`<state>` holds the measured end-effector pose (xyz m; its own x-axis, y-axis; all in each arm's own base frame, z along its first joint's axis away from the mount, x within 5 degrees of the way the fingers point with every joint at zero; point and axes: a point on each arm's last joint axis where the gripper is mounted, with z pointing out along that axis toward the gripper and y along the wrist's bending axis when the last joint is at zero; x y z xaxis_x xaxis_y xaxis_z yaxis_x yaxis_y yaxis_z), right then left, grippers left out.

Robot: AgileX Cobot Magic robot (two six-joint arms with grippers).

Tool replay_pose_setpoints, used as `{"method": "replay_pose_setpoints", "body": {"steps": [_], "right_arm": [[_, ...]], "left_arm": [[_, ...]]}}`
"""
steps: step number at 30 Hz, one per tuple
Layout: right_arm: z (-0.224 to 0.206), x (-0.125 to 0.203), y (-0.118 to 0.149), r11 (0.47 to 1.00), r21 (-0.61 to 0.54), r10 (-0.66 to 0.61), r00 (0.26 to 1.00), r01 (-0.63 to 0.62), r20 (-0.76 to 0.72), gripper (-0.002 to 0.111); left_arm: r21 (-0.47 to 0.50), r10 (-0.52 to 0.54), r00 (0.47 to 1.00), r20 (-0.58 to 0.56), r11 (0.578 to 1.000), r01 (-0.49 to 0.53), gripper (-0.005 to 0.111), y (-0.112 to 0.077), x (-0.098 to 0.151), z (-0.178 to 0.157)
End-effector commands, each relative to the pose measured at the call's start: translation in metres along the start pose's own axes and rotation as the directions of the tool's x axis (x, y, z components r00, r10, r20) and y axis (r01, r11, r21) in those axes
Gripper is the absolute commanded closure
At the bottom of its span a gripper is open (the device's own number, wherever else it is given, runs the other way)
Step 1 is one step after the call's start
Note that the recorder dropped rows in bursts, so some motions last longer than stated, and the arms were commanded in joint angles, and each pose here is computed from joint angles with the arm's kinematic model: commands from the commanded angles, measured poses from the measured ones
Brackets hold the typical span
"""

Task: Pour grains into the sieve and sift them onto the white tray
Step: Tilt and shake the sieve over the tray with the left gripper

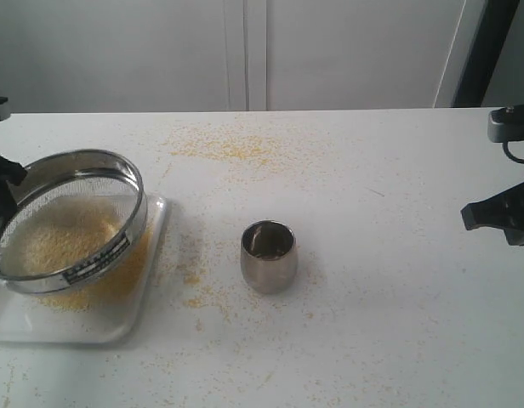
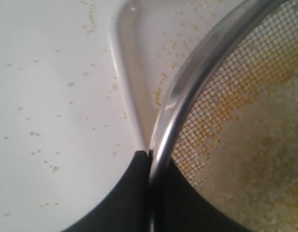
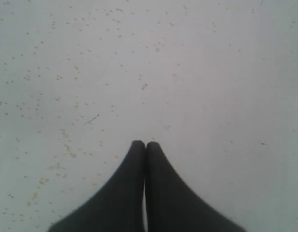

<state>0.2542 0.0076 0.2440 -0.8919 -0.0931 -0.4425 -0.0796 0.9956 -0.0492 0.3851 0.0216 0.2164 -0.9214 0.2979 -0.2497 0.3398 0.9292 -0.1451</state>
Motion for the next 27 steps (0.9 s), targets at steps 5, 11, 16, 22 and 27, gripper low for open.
{"method": "replay_pose_setpoints", "body": {"steps": [5,11,16,22,27], "right_arm": [[-0.002,-0.001,-0.003,1.0,0.008,0.011,1.0,-0.011,0.017,0.108],[-0.002,-0.001,-0.003,1.0,0.008,0.011,1.0,-0.011,0.017,0.108],[-0.002,-0.001,-0.003,1.0,0.008,0.011,1.0,-0.011,0.017,0.108],[-0.002,-0.001,-0.003,1.0,0.007,0.012,1.0,-0.012,0.017,0.108],[-0.002,-0.001,-0.003,1.0,0.007,0.012,1.0,-0.012,0.017,0.108]], "left_arm": [[-0.051,-0.054,0.999,-0.001,0.997,0.053,0.107,-0.003,-0.001,-0.006],[-0.063,-0.212,0.976,0.051,0.974,0.215,0.107,-0.001,-0.005,-0.006],[-0.014,0.041,0.999,0.025,0.999,-0.041,0.107,-0.009,-0.005,-0.004],[-0.012,-0.29,0.956,0.039,0.957,0.291,0.107,0.003,-0.001,-0.007],[0.092,0.032,0.999,-0.028,0.995,-0.03,0.107,-0.005,0.006,-0.007]]}}
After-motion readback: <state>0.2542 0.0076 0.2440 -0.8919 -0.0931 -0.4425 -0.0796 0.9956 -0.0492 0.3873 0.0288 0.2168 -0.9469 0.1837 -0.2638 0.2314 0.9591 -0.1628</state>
